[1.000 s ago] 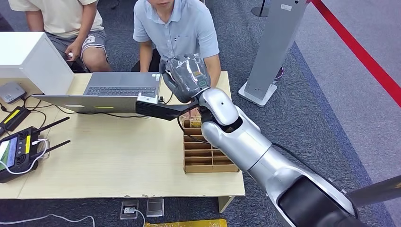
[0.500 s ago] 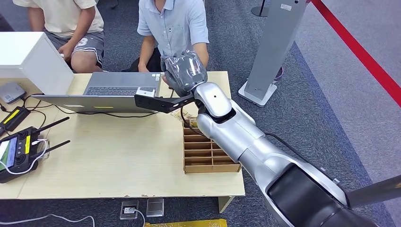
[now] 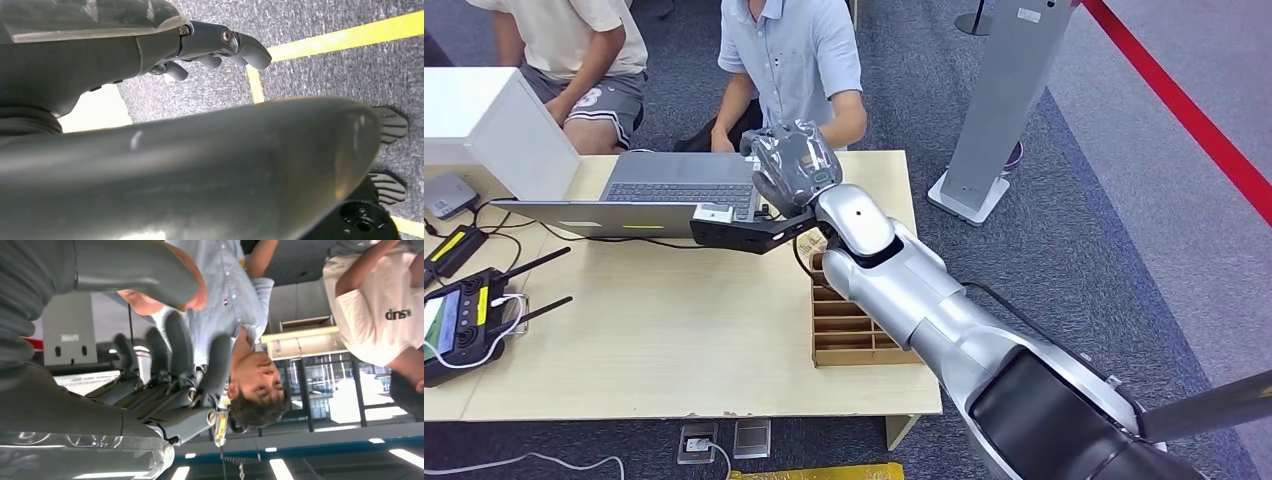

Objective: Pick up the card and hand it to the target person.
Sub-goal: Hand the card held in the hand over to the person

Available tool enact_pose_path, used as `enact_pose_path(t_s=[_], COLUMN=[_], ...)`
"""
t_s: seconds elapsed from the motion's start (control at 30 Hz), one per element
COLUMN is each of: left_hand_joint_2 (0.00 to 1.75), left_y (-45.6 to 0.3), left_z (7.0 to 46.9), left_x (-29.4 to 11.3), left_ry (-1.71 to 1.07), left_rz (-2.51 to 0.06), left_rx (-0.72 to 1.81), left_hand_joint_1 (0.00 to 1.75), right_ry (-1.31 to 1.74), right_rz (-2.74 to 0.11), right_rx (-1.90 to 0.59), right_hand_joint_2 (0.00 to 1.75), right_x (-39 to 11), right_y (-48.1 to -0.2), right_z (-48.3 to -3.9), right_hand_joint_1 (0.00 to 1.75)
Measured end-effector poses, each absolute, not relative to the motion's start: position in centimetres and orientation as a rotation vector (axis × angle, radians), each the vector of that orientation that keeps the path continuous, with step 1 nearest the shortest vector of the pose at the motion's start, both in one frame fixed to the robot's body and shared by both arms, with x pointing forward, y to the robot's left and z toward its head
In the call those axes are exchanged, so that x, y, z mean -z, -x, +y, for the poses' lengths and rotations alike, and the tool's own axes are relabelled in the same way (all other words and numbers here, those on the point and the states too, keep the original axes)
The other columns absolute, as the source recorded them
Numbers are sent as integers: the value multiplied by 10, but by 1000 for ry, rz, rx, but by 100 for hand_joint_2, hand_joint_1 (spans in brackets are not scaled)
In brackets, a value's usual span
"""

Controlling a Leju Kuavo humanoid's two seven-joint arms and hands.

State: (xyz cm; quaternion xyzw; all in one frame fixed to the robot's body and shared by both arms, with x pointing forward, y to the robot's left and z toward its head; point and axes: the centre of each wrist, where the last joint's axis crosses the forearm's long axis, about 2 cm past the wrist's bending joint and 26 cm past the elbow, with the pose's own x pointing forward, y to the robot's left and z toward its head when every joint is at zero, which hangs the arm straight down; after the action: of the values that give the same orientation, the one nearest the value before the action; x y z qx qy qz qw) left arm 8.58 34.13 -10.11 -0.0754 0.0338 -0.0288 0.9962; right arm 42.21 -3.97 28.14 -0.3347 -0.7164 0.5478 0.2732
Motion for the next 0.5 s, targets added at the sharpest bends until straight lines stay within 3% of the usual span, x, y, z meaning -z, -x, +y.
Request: enact_pose_path(t_s=[0.5], left_hand_joint_2=[0], left_y=[-86], left_z=[336], left_x=[102], left_ry=[165], left_rz=[58], left_rx=[-22], left_hand_joint_1=[0], right_ry=[525], right_rz=[-1906], right_rx=[-1227], right_hand_joint_2=[175], right_x=[-281], right_y=[-413], right_z=[-43], right_hand_joint_1=[0])
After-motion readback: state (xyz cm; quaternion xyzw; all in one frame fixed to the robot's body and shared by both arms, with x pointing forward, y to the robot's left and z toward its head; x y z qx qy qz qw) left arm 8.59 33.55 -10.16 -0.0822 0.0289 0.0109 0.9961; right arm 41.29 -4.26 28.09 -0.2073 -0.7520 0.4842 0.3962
